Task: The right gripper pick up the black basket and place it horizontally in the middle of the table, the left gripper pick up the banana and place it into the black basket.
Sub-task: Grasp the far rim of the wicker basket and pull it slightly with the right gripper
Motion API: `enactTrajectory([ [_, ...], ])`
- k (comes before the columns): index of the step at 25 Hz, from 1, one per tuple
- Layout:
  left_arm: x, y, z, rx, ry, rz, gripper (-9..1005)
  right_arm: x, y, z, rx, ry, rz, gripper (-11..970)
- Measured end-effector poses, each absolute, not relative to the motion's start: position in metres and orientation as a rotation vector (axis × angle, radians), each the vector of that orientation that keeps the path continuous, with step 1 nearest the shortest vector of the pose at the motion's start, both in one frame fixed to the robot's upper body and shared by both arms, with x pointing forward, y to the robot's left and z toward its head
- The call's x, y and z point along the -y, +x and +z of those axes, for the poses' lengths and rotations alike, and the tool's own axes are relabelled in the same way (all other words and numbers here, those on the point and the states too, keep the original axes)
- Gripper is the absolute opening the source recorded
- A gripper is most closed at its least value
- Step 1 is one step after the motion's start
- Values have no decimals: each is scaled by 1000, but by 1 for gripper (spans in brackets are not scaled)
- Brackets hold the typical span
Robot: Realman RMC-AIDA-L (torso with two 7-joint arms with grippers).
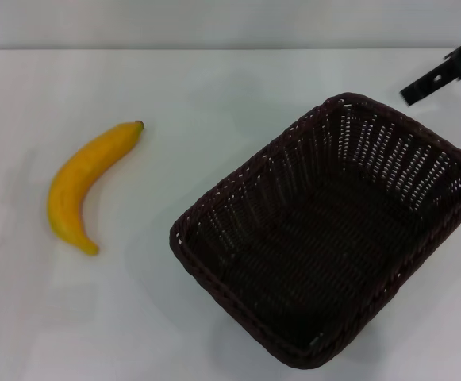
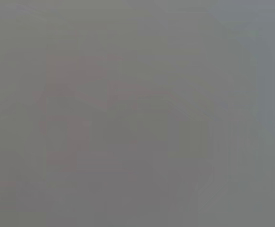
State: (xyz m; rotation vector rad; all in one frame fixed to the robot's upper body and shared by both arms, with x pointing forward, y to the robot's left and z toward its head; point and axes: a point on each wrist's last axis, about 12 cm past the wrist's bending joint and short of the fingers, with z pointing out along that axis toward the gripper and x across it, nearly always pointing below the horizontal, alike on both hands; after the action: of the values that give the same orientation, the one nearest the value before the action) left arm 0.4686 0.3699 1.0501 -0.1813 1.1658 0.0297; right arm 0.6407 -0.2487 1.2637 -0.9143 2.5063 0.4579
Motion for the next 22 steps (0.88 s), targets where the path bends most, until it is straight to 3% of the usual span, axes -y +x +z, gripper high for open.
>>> enactTrajectory([
  [16, -369, 469, 1048, -1180, -187, 25, 861, 195, 650, 1211, -2731, -1112, 225, 858],
  [22, -368, 469, 1048, -1180, -185, 23, 861, 190, 652, 1205, -2740, -1144, 188, 852],
])
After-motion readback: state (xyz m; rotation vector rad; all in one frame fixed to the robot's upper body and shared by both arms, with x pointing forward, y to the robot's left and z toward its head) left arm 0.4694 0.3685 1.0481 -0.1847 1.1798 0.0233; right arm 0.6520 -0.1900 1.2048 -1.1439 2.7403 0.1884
